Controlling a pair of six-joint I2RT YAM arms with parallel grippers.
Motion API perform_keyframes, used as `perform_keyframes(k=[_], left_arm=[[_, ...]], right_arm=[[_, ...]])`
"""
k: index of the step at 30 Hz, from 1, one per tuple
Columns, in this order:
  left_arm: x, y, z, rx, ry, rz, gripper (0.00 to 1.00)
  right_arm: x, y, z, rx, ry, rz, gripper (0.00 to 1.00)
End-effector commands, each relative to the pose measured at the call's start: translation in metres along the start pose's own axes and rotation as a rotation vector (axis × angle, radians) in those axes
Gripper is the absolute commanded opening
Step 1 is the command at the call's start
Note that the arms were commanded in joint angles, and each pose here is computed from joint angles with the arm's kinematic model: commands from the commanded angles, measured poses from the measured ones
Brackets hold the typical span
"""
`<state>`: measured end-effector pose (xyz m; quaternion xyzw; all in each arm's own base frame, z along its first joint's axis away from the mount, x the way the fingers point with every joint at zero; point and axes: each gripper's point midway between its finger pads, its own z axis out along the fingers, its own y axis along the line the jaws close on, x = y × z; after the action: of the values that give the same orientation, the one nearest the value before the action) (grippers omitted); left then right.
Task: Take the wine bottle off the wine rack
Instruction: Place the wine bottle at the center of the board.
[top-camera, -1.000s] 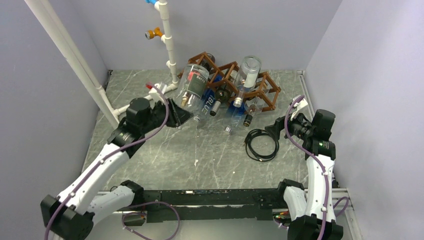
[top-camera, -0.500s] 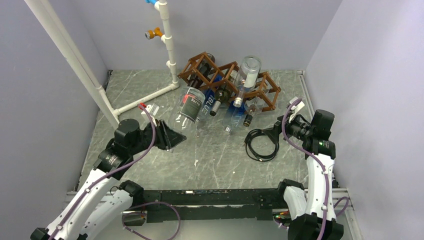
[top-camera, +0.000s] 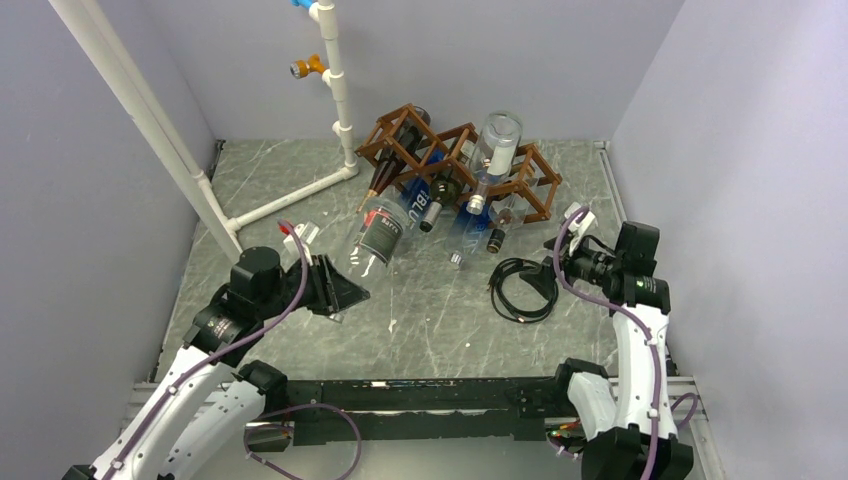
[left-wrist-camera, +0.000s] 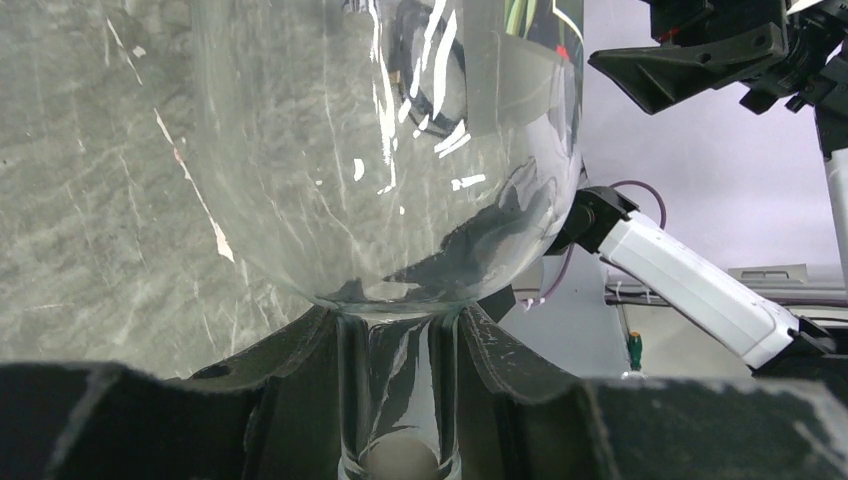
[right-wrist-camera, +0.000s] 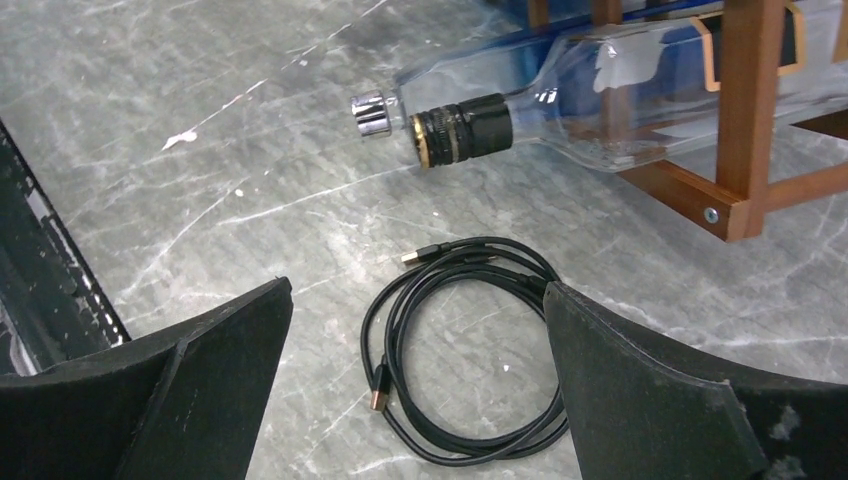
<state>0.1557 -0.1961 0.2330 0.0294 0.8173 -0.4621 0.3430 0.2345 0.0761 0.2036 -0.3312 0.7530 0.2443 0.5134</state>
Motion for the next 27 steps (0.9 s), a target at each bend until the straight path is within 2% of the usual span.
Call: perform_keyframes(k=[1, 8, 19, 27], left_arm=[[-0.039, -0.064, -0.017, 0.237, -0.140, 0.158, 0.00], [-0.014, -0.057, -0.012, 0.251, -0.010, 0.092, 0.00], [0.015, -0.042, -0.002, 0.194, 0.177, -0.012, 0.00], [0.034, -0.042, 0.011, 0.156, 0.325, -0.076, 0.00]], right_arm=[[-0.017, 0.011, -0.005, -0.080, -0.019, -0.166, 1.00], [-0.021, 0.033, -0.011, -0.200, -0.030, -0.289, 1.00], [-0.030, 0.052, -0.011, -0.297, -0.082, -0.358, 1.00], [-0.034, 0.079, 0.009, -0.433, -0.068, -0.425, 1.00]])
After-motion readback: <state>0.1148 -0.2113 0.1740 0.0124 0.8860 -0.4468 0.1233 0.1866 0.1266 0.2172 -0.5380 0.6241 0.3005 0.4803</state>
